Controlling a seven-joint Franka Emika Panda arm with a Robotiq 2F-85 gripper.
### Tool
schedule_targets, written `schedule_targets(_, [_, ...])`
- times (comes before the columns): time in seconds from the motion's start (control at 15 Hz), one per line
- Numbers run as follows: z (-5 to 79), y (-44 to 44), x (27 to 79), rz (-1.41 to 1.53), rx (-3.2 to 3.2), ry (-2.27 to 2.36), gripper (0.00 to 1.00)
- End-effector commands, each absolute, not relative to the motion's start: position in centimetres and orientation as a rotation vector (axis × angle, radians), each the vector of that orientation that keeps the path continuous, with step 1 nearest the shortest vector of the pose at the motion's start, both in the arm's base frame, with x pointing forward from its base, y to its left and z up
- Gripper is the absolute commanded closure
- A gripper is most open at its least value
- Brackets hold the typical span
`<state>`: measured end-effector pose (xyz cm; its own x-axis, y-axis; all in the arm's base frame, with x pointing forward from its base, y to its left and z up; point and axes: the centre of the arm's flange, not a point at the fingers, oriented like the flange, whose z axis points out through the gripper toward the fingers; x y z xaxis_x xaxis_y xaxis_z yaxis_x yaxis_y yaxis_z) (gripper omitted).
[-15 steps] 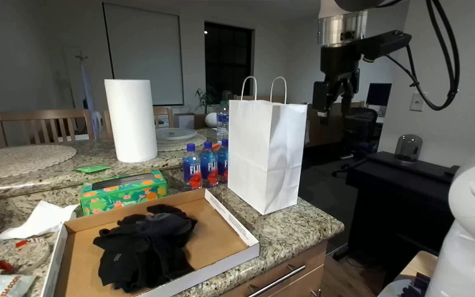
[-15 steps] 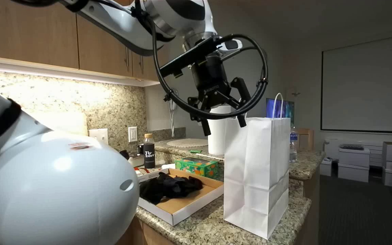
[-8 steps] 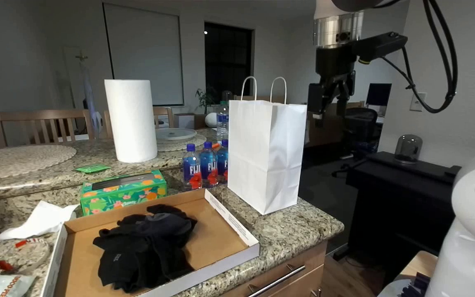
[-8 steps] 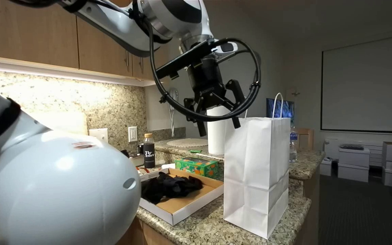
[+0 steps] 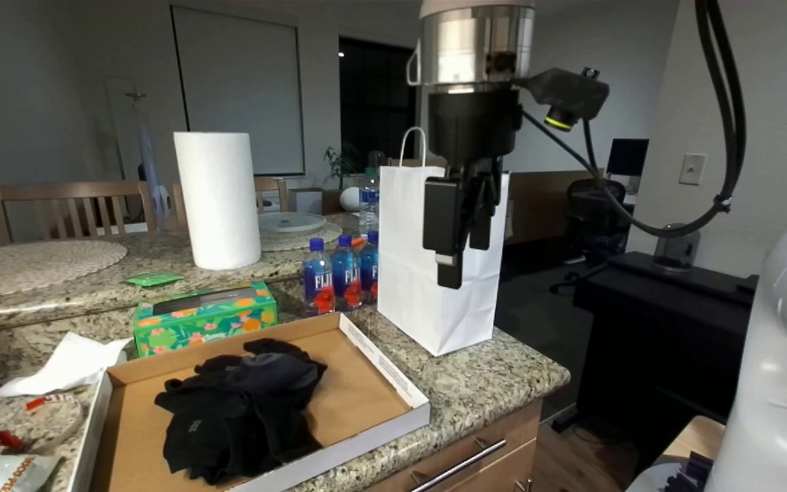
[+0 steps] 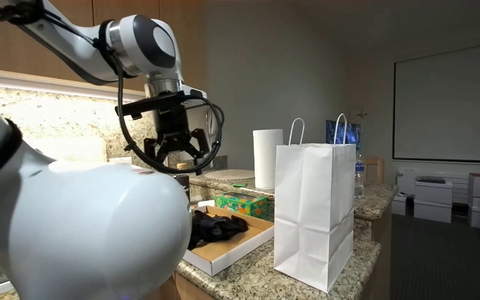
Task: Place the black socks in the white paper bag.
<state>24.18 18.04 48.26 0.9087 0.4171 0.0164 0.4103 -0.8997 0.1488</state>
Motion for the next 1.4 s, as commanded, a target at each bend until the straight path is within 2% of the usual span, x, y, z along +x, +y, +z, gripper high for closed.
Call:
schedule_targets(0.0, [48.3, 24.0, 26.9, 0.128, 2.991, 0.653, 0.00])
schedule_targets(0.33, [46.7, 28.6, 32.8, 0.398, 3.075, 0.452, 0.00])
schedule_targets(0.4, [45.8, 29.2, 33.6, 0.385, 3.089, 0.454, 0.00])
schedule_targets(0.47, [47.3, 26.8, 30.9, 0.386, 3.077, 0.498, 0.00])
schedule_targets(0.87, [45.7, 28.3, 33.1, 0.354, 3.091, 0.490, 0.00])
schedule_targets(1.33, [40.0, 33.1, 39.9, 0.351, 3.107, 0.589, 0.00])
